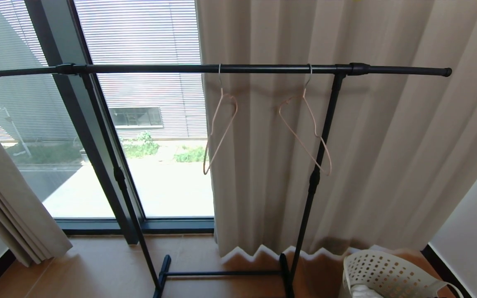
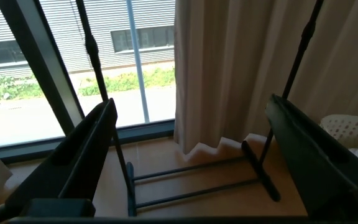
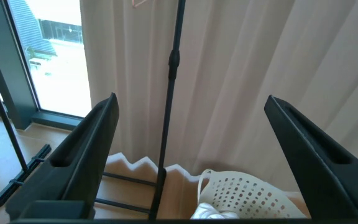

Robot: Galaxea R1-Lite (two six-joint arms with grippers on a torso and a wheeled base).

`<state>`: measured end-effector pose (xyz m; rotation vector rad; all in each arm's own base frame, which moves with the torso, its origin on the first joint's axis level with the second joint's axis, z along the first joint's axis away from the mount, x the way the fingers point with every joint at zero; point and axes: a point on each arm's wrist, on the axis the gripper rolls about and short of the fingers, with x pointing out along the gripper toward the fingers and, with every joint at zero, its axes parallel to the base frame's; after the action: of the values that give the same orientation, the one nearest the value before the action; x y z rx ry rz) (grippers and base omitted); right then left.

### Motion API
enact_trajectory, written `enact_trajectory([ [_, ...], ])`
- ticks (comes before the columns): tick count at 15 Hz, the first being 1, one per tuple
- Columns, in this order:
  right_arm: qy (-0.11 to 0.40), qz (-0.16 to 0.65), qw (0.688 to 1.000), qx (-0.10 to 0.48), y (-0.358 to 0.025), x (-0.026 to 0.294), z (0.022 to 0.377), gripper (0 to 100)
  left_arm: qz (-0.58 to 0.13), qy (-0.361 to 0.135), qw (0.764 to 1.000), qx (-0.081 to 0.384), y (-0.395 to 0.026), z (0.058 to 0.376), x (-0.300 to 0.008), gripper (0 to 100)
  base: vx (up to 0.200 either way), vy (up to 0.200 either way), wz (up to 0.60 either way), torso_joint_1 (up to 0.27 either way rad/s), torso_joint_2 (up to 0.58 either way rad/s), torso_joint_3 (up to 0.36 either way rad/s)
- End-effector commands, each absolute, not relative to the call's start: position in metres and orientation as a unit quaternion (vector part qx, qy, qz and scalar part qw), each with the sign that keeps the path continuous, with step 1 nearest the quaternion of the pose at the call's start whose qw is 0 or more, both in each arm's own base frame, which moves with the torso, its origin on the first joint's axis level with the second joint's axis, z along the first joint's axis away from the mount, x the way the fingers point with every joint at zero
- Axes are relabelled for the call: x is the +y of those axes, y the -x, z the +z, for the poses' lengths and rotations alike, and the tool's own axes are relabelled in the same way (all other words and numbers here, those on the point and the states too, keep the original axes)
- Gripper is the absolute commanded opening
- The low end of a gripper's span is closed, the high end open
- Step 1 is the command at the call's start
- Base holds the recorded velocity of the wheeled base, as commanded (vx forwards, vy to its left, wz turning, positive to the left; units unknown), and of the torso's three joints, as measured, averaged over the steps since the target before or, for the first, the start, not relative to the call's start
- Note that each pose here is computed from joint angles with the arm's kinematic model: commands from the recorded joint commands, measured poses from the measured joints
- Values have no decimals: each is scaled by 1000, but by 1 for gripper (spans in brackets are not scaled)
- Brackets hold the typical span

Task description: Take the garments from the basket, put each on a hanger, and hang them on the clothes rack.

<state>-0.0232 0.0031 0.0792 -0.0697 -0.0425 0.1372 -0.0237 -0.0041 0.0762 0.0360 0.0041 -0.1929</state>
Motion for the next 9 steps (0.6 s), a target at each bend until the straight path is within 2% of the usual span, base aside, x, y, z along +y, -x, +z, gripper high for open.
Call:
enact_trajectory([
  [1,35,69,997,-21,23,3,79,100,-97,-18,995,2,24,76,-4,100,0,0,0,-198,544,334],
  [9,35,68,997,-21,23,3,79,100,-96,-17,995,2,24,76,-4,100,0,0,0,-181,515,336],
])
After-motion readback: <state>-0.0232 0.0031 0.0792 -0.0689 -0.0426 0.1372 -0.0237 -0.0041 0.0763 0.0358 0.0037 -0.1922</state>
